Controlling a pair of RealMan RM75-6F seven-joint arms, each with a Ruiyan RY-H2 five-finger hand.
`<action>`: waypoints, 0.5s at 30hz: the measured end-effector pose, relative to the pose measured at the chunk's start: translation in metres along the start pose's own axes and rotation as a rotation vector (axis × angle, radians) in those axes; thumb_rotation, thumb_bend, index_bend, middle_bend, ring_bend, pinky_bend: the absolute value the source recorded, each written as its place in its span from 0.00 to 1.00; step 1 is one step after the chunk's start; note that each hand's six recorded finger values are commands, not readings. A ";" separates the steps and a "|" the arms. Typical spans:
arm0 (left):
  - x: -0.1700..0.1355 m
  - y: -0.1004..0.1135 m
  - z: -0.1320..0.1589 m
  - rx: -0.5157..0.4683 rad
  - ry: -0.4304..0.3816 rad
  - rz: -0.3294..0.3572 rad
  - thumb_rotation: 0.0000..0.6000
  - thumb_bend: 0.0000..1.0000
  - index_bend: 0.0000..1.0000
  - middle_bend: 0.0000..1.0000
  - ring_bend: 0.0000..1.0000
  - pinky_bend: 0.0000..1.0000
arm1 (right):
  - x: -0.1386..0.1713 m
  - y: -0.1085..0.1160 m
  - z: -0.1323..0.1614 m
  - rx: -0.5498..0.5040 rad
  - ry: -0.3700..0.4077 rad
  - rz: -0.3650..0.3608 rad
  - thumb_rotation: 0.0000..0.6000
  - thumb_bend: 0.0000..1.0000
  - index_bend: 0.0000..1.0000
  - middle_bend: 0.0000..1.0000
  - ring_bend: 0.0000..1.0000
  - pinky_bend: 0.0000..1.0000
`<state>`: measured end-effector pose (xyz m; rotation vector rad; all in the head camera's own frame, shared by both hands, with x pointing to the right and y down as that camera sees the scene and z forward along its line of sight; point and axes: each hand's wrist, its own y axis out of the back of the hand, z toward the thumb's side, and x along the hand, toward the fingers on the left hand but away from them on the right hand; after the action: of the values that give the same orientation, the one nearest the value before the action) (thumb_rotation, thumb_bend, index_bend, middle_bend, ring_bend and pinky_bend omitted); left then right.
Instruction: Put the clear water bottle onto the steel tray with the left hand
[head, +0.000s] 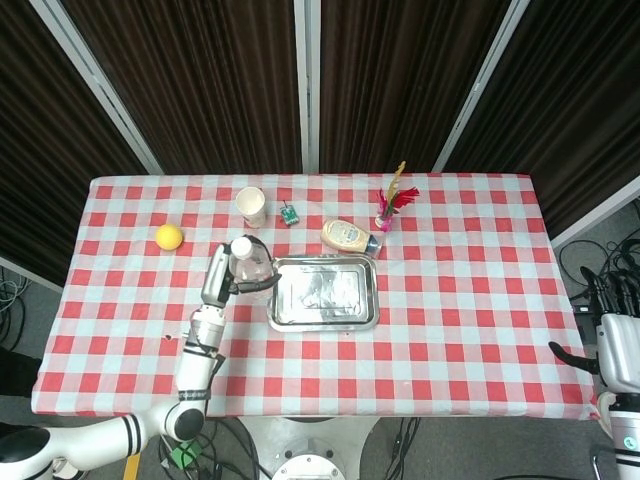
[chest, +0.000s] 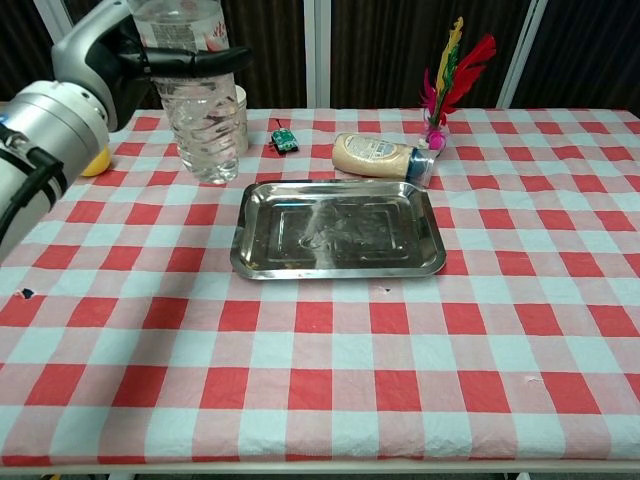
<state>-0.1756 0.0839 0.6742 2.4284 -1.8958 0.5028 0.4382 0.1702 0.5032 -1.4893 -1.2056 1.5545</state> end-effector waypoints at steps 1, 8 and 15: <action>0.000 0.005 -0.001 0.011 -0.002 0.012 1.00 0.17 0.69 0.69 0.53 0.58 | 0.000 0.000 0.000 -0.001 0.001 0.001 1.00 0.03 0.05 0.13 0.00 0.00; 0.014 0.092 0.006 0.110 -0.018 0.178 1.00 0.18 0.68 0.69 0.53 0.58 | 0.002 -0.002 0.003 -0.001 0.015 0.007 1.00 0.03 0.05 0.13 0.00 0.00; 0.001 0.027 -0.008 0.012 0.017 0.090 1.00 0.18 0.68 0.68 0.53 0.58 | 0.003 0.004 0.000 -0.010 0.006 -0.011 1.00 0.04 0.05 0.13 0.00 0.00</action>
<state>-0.2031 0.0776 0.6767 2.3465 -2.0077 0.5386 0.4380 0.1716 0.4988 -1.4903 -1.2179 1.5372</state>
